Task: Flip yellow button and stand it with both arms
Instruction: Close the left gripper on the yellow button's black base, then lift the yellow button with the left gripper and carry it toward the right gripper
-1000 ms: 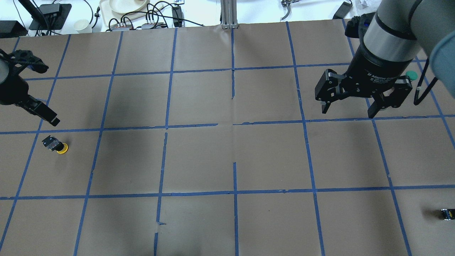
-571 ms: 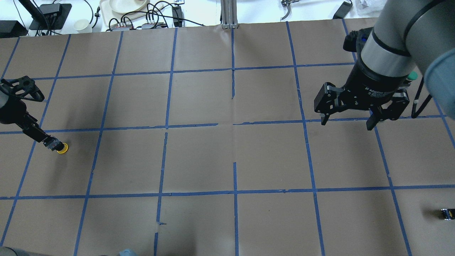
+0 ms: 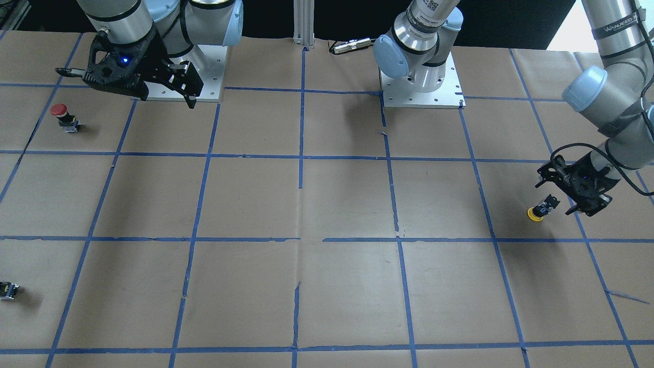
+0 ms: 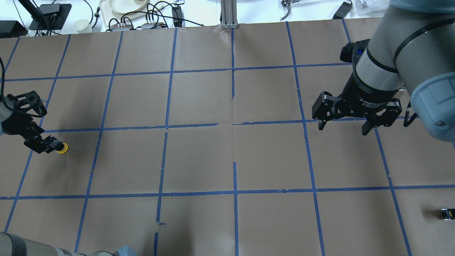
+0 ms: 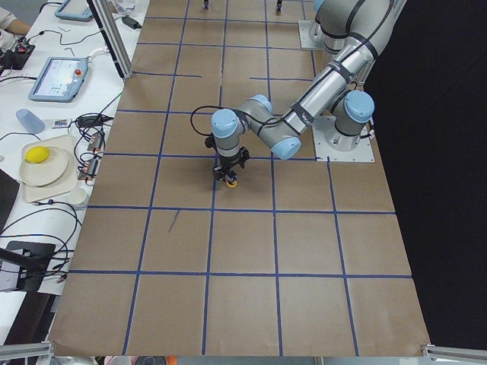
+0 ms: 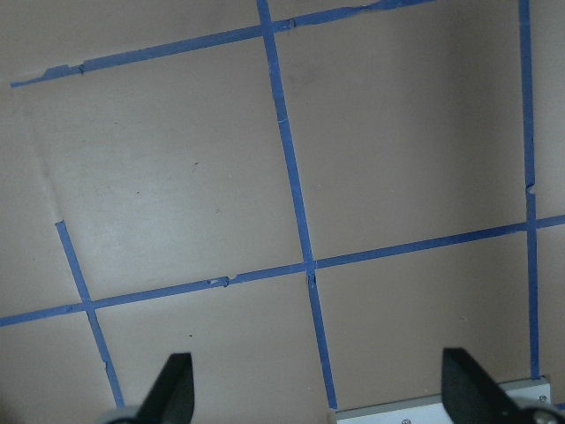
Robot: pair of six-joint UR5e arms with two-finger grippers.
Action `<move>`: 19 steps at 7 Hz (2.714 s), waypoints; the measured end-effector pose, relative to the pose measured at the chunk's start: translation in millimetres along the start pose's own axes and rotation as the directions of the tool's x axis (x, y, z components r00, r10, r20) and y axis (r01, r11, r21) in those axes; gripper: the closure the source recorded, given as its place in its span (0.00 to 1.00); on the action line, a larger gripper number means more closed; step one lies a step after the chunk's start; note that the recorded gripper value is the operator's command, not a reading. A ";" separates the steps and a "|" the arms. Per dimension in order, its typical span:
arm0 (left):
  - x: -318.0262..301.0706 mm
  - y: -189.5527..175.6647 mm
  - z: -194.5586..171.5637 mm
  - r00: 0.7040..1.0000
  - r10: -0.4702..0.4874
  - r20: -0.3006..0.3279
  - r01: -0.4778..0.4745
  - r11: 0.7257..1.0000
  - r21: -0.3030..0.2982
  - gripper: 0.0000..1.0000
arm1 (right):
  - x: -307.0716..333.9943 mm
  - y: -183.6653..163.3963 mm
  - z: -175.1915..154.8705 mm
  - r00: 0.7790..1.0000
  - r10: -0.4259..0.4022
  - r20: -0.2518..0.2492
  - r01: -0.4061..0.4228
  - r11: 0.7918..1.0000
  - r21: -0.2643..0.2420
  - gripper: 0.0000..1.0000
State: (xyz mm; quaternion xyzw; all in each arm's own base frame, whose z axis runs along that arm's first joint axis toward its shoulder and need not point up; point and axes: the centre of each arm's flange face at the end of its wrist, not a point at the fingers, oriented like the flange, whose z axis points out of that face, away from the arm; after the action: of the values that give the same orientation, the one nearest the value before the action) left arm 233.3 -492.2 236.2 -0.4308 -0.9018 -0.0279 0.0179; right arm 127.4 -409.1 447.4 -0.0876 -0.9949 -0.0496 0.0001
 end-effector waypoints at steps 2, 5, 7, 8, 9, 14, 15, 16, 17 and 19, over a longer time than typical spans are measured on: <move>-4.9 -1.6 15.1 1.000 0.010 0.004 -0.010 1.000 0.004 0.24 | 0.0 -1.0 0.3 1.000 0.000 0.002 0.000 1.000 0.004 0.00; -9.1 -3.7 20.4 0.999 0.020 0.029 -0.020 1.000 -0.003 0.77 | 0.0 -0.9 -0.9 1.000 0.001 0.004 -0.001 1.000 0.010 0.00; -5.4 -7.4 12.9 0.999 0.023 0.034 -0.023 1.000 -0.001 0.79 | 0.2 0.0 -1.5 1.000 0.003 0.003 -0.003 1.000 0.009 0.00; -1.0 -11.8 3.0 0.999 0.024 0.028 -0.024 1.000 0.014 0.79 | 0.2 0.2 -1.6 1.000 0.005 0.003 -0.005 1.000 0.009 0.00; 9.0 -24.7 -13.9 1.000 0.018 0.007 -0.018 0.999 0.049 0.79 | -0.2 0.9 -4.0 1.000 0.009 0.008 -0.009 1.000 0.014 0.00; 154.3 -181.0 -109.4 0.853 -0.264 -0.449 0.394 0.891 0.224 0.79 | 9.5 42.4 -36.0 1.000 0.016 0.003 -0.016 1.000 0.022 0.00; 184.3 -206.9 -126.5 0.783 -0.296 -0.547 0.483 0.844 0.234 0.79 | 10.2 43.0 -33.6 1.000 0.023 0.005 -0.023 1.000 0.002 0.00; 211.5 -230.5 -143.5 0.708 -0.313 -0.634 0.561 0.794 0.235 0.79 | 15.1 35.9 -31.9 0.999 0.044 0.010 -0.044 0.999 -0.010 0.00; 232.3 -247.9 -157.1 0.626 -0.308 -0.717 0.627 0.745 0.228 0.79 | 28.2 19.1 -30.1 0.995 0.093 0.019 -0.093 0.995 -0.021 0.00; 256.9 -271.8 -182.0 0.437 -0.241 -0.867 0.738 0.646 0.192 0.79 | 50.8 -11.0 -43.9 0.960 0.235 0.151 -0.232 0.972 -0.040 0.00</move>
State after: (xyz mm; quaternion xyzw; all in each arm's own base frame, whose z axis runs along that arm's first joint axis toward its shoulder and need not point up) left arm -138.0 -475.2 422.7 -0.0495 -0.8517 0.0449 0.5197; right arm 75.1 -415.4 490.4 -0.2078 -0.9740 -0.0534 -0.0723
